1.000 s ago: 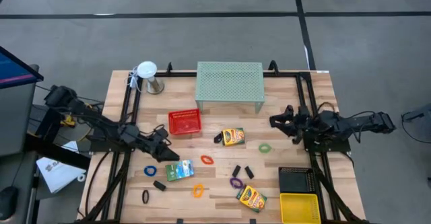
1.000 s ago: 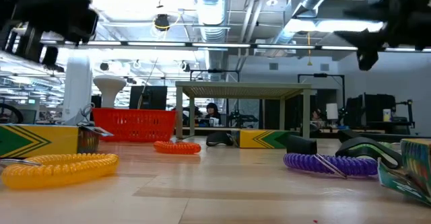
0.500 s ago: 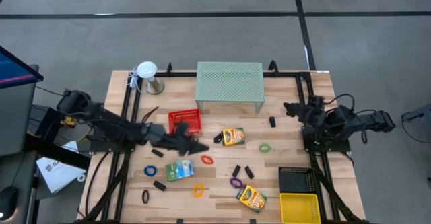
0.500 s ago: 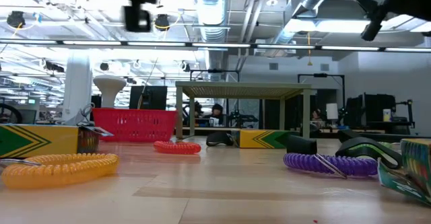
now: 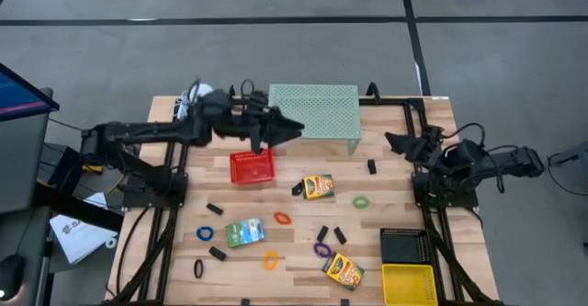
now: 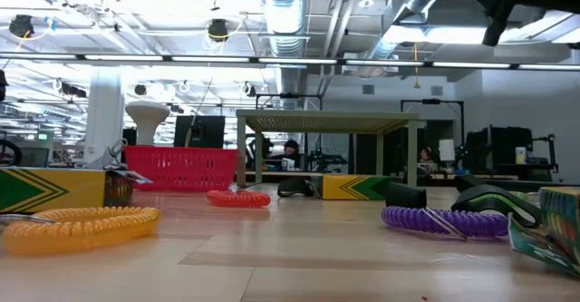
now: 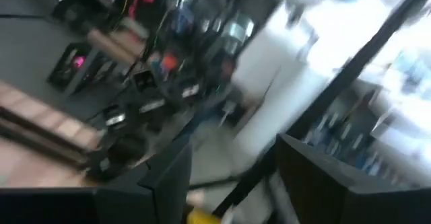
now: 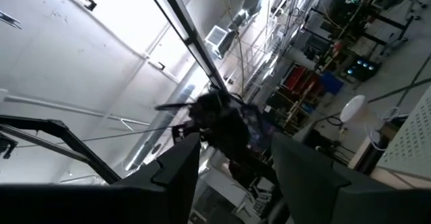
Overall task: Pick & Place Office Desk Supplies
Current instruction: Put the yellow crayon box into the red bin
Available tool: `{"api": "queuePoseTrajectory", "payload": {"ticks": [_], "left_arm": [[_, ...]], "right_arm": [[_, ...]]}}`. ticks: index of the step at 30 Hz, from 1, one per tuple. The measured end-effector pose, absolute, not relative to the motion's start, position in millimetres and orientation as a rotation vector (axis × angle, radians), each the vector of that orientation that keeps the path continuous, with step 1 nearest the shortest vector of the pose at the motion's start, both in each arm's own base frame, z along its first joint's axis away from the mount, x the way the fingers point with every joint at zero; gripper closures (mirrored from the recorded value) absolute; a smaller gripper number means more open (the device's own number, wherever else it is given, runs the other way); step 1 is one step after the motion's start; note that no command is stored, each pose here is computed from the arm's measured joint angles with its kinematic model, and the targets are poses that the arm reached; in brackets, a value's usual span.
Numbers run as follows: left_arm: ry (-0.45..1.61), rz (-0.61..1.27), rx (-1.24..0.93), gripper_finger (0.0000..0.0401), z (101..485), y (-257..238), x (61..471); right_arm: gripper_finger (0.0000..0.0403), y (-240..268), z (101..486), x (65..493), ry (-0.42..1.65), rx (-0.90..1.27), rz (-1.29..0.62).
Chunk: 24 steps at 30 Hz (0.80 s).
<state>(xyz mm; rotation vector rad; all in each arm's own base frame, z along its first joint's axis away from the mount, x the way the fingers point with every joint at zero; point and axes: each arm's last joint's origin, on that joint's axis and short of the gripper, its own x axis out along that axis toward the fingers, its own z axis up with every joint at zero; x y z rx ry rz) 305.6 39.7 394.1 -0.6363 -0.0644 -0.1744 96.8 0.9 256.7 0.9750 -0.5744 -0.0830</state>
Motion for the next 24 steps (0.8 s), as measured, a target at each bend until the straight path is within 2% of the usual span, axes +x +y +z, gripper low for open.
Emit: {"api": "queuePoseTrajectory", "payload": {"ticks": [5, 10, 16, 21, 24], "left_arm": [[0.283, -0.199, -0.557, 0.0183, 405, 38, 302], [0.623, -0.315, -0.617, 0.0182, 385, 14, 298], [0.957, -0.527, -0.59, 0.0179, 355, -43, 294], [1.223, -0.754, -0.324, 0.0177, 334, -96, 266], [1.28, -0.862, -0.076, 0.0177, 323, -121, 253]], "right_arm": [[0.022, 2, 262, 103, -0.546, 0.967, -0.092], [0.022, 3, 262, 107, -0.529, 0.962, -0.101], [0.022, 3, 262, 107, -0.531, 0.965, -0.101], [0.022, 3, 264, 106, -0.546, 0.972, -0.083], [0.022, 5, 265, 105, -0.549, 0.967, -0.069]]}}
